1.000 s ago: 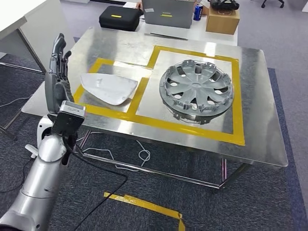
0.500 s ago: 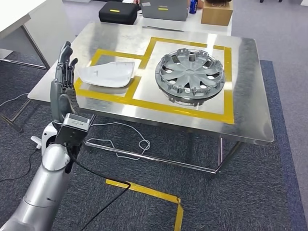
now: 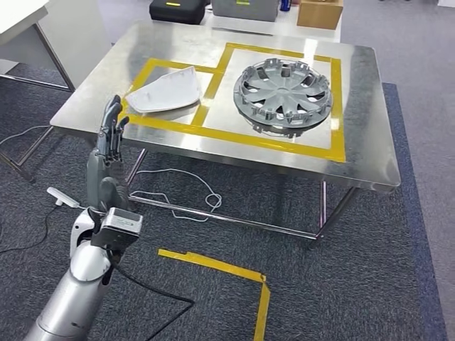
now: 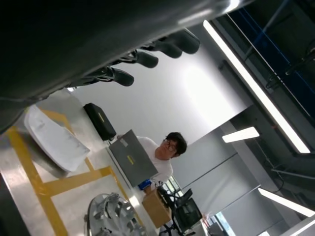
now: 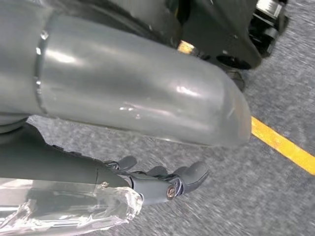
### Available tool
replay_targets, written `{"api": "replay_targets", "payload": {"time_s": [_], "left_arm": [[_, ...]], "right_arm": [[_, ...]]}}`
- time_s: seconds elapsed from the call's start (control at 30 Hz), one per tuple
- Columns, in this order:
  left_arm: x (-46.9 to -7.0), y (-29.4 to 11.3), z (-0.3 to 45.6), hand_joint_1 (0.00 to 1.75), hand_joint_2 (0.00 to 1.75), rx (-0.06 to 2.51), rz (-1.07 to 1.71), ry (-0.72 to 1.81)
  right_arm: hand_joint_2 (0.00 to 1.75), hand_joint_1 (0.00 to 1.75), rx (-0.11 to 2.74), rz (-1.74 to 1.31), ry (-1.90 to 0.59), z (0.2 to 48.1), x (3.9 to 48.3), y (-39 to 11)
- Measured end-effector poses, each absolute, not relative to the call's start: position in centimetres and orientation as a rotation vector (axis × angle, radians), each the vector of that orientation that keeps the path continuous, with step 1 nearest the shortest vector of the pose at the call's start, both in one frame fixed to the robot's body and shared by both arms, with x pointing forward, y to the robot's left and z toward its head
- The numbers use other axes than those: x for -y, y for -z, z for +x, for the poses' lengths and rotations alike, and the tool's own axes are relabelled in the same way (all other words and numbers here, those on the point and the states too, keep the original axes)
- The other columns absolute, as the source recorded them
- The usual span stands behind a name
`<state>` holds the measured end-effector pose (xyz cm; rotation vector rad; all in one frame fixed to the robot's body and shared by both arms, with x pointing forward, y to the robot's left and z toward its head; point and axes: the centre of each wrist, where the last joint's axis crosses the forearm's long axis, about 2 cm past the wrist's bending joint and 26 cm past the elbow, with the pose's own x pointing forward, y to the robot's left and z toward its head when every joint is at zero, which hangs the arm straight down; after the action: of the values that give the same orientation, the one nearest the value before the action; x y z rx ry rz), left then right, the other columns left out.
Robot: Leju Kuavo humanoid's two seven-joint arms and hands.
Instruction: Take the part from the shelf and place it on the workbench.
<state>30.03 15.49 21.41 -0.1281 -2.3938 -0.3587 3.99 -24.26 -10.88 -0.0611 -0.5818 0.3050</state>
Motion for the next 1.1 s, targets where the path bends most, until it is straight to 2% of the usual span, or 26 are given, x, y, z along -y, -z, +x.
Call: {"api": "replay_targets", "payload": {"time_s": [0.67, 0.87, 1.1], "left_arm": [[-14.8, -20.1, 28.4, 0.00, 0.00, 2.352, -0.193, 0.351], [-14.1, -19.1, 27.4, 0.00, 0.00, 2.196, -0.338, 0.279], [-13.2, -16.0, 25.1, 0.00, 0.00, 2.000, -0.422, 0.216]], "right_arm": [[0.00, 0.00, 0.580, -0.063, -0.292, 3.9, 24.0, 10.9], [0.00, 0.00, 0.573, -0.076, -0.254, 3.8, 24.0, 10.9], [0.00, 0.00, 0.551, -0.091, -0.203, 3.1, 24.1, 10.9]]}}
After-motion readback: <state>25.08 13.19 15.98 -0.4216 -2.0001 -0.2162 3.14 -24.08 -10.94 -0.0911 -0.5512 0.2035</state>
